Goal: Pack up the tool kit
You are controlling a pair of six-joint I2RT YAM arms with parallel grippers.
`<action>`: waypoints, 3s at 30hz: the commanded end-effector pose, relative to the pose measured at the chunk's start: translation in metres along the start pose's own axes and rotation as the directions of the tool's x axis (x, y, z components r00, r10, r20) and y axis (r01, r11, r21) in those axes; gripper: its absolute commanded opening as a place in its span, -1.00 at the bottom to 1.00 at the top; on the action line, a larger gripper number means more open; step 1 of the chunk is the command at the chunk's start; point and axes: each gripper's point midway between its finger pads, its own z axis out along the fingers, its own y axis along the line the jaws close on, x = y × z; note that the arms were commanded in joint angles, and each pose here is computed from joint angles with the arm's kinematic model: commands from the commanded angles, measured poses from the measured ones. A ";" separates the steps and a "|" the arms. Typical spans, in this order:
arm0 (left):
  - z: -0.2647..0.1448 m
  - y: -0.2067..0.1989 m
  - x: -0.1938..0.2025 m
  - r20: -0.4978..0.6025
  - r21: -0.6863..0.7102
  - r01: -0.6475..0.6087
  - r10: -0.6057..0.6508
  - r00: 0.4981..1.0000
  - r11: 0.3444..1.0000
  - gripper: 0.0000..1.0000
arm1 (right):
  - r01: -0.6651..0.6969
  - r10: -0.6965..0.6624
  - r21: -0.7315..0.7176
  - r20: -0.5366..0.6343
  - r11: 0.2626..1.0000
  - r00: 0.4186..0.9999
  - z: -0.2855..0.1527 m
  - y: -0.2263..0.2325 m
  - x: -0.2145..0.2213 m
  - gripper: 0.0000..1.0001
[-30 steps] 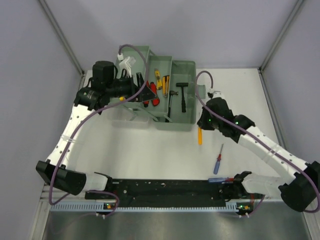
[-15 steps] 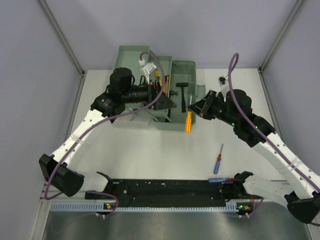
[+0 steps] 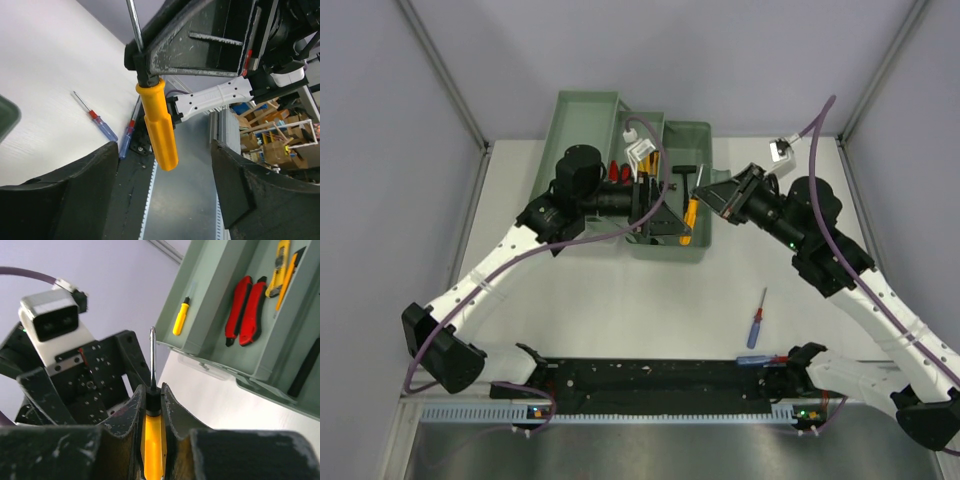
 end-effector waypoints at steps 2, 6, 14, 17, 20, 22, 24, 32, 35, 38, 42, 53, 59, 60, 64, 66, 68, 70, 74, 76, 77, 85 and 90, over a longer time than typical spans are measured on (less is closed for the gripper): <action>0.007 -0.018 0.002 -0.001 0.069 -0.035 0.035 0.999 0.997 0.38 | -0.033 0.040 -0.115 0.058 0.993 0.997 -0.004 0.028 -0.017 -1.00; 0.009 -0.020 0.001 0.002 0.068 -0.051 0.051 0.999 0.996 -0.01 | -0.039 0.044 -0.104 0.053 0.994 0.998 -0.002 0.023 -0.014 -1.00; 0.007 -0.004 -0.008 0.042 -0.048 -0.054 0.056 0.998 0.997 -1.00 | -0.039 0.042 -0.054 0.048 0.998 0.998 -0.001 0.011 -0.011 -0.55; 0.003 0.004 -0.019 0.076 -0.135 -0.079 0.090 0.993 0.988 -1.00 | -0.046 0.044 0.016 0.071 0.999 0.996 -0.002 -0.004 -0.011 0.05; -0.010 0.028 -0.029 0.079 -0.307 -0.091 0.120 0.990 0.947 -1.00 | -0.052 0.040 0.100 0.119 0.994 0.992 -0.009 -0.022 -0.016 0.48; -0.025 0.051 -0.038 0.086 -0.437 -0.078 0.128 0.988 0.896 -1.00 | -0.051 0.028 0.147 0.156 0.988 0.987 -0.018 -0.032 -0.020 0.53; -0.044 0.074 -0.047 0.099 -0.502 -0.022 0.083 0.992 0.864 -1.00 | -0.065 0.022 0.225 0.186 0.972 0.982 -0.026 -0.049 -0.022 0.51; -0.133 0.151 -0.084 0.170 -0.754 0.076 0.081 0.982 0.653 -1.00 | -0.123 0.019 0.483 0.215 0.867 0.976 -0.052 -0.118 -0.004 0.41; -0.156 0.184 -0.087 0.133 -0.847 0.062 0.096 0.986 0.528 -1.00 | -0.147 0.033 0.545 0.213 0.825 0.977 -0.060 -0.140 0.007 0.37; -0.174 0.217 -0.084 0.112 -0.912 0.073 0.074 0.991 0.404 -1.00 | -0.159 0.049 0.579 0.200 0.799 0.979 -0.065 -0.153 0.017 0.36; -0.183 0.243 -0.091 0.091 -0.947 0.058 0.092 0.992 0.317 -1.00 | -0.150 0.051 0.605 0.178 0.782 0.983 -0.068 -0.161 0.025 0.35; -0.192 0.287 -0.092 0.074 -0.979 0.067 0.028 0.997 0.193 -0.51 | -0.204 0.158 0.800 0.138 0.564 0.978 -0.097 -0.229 0.066 0.34; -0.196 0.272 -0.104 0.102 -0.978 0.089 0.058 0.993 0.191 0.21 | -0.196 0.230 0.886 0.104 0.420 0.968 -0.112 -0.273 0.100 0.35; -0.197 0.268 -0.108 0.108 -0.977 0.093 0.067 0.992 0.194 0.22 | -0.192 0.234 0.896 0.102 0.401 0.967 -0.115 -0.279 0.103 0.35; -0.192 0.239 -0.123 0.146 -0.956 0.112 0.110 0.983 0.270 0.25 | -0.157 0.233 0.927 0.078 0.342 0.969 -0.125 -0.296 0.112 0.33; -0.188 0.221 -0.129 0.162 -0.941 0.113 0.131 0.978 0.319 0.26 | -0.138 0.232 0.940 0.065 0.313 0.971 -0.132 -0.303 0.116 0.31; -0.185 0.204 -0.134 0.175 -0.925 0.109 0.153 0.973 0.365 0.28 | -0.120 0.237 0.949 0.050 0.290 0.970 -0.137 -0.308 0.120 0.30; -0.174 0.181 -0.137 0.180 -0.883 0.085 0.166 0.970 0.461 0.29 | -0.103 0.253 0.959 0.033 0.266 0.967 -0.141 -0.312 0.127 0.29; -0.160 0.149 -0.135 0.180 -0.812 0.046 0.175 0.968 0.582 0.31 | -0.063 0.289 0.973 -0.004 0.223 0.957 -0.149 -0.320 0.141 0.27; -0.154 0.137 -0.132 0.180 -0.779 0.033 0.173 0.968 0.626 0.32 | -0.057 0.304 0.980 -0.004 0.192 0.953 -0.154 -0.324 0.147 0.25; -0.152 0.129 -0.130 0.181 -0.761 0.026 0.174 0.968 0.648 0.32 | -0.056 0.312 0.982 -0.003 0.180 0.950 -0.157 -0.325 0.150 0.25; -0.148 0.102 -0.120 0.188 -0.703 0.010 0.172 0.967 0.711 0.34 | -0.037 0.353 0.990 -0.015 0.139 0.935 -0.167 -0.332 0.167 0.23; -0.145 0.095 -0.115 0.188 -0.678 0.011 0.160 0.969 0.735 0.34 | -0.021 0.368 0.993 -0.025 0.119 0.930 -0.170 -0.336 0.173 0.23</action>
